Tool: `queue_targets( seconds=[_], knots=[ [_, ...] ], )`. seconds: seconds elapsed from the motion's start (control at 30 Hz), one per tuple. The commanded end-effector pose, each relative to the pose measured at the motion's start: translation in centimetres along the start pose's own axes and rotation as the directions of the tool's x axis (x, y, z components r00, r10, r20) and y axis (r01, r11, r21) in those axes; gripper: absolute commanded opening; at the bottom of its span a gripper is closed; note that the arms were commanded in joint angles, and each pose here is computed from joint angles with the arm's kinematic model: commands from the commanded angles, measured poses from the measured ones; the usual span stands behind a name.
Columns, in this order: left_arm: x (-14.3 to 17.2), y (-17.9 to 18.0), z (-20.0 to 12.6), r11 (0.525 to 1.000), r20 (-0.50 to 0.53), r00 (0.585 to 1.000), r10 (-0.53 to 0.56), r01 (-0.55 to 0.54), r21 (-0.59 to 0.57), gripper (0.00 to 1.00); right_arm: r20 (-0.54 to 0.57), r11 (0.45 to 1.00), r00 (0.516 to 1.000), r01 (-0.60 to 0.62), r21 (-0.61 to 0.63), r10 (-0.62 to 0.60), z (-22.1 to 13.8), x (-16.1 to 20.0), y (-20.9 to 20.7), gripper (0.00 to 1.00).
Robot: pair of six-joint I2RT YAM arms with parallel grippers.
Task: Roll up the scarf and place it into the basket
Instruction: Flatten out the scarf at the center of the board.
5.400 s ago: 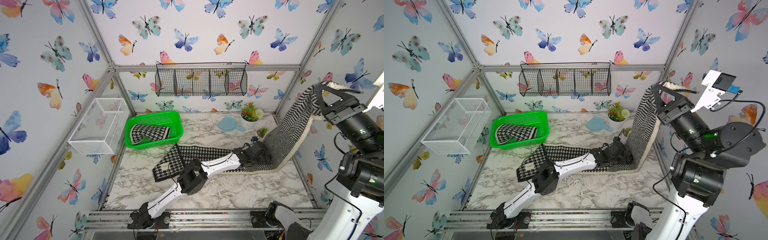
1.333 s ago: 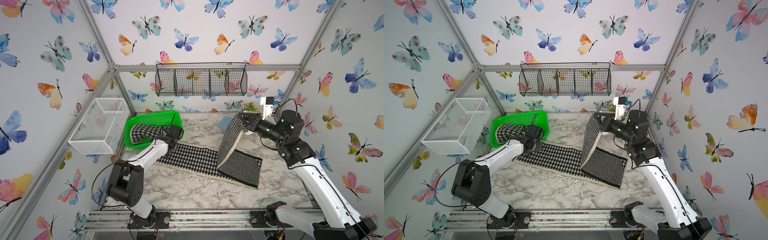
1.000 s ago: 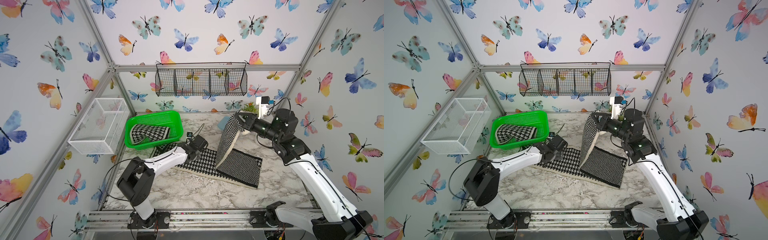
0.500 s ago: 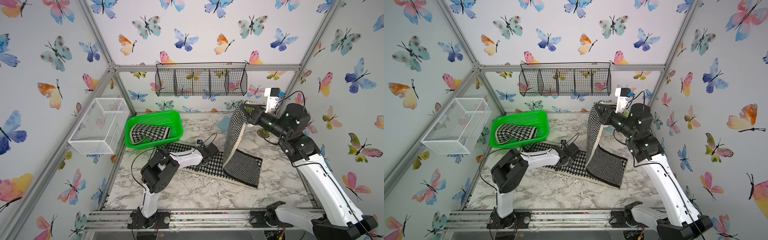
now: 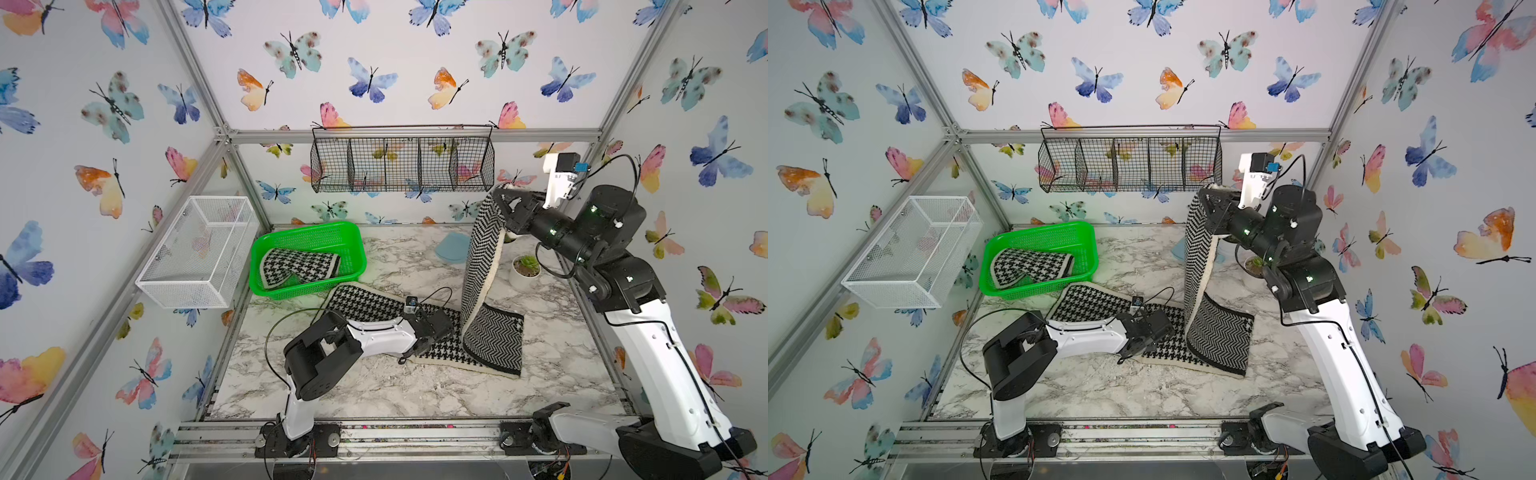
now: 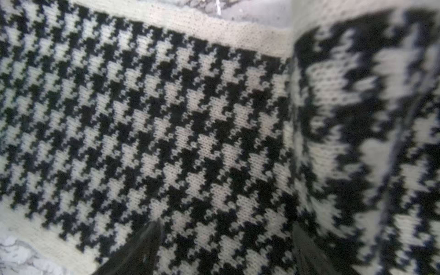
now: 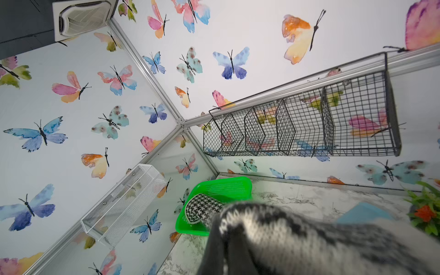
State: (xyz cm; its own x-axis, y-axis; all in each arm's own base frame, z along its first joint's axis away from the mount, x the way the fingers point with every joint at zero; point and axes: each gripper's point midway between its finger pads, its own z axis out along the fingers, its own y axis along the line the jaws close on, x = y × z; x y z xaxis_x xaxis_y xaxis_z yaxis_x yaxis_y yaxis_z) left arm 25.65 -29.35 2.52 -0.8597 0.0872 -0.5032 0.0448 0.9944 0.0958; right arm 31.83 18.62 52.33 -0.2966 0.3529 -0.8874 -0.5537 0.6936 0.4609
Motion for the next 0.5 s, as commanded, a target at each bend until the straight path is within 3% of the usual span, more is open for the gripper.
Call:
queue_targets(
  seconds=[0.0,0.27,0.47],
  knots=[
    [3.7,1.5,-0.5,1.000,-0.110,0.994,0.014,-0.017,-0.022,0.89,0.027,0.997,0.997,0.066,0.044,-0.067,-1.0,-1.8,0.3,0.05],
    [4.9,3.3,-1.8,0.998,-0.089,0.994,-0.060,0.059,-0.017,0.90,0.006,0.998,0.998,0.057,-0.001,-0.057,-0.3,-1.9,1.2,0.05],
    [2.1,4.0,-1.5,0.992,-0.053,0.991,-0.122,0.120,-0.032,0.93,-0.041,0.995,0.999,-0.026,-0.097,0.022,0.5,0.5,1.8,0.02]
  ],
)
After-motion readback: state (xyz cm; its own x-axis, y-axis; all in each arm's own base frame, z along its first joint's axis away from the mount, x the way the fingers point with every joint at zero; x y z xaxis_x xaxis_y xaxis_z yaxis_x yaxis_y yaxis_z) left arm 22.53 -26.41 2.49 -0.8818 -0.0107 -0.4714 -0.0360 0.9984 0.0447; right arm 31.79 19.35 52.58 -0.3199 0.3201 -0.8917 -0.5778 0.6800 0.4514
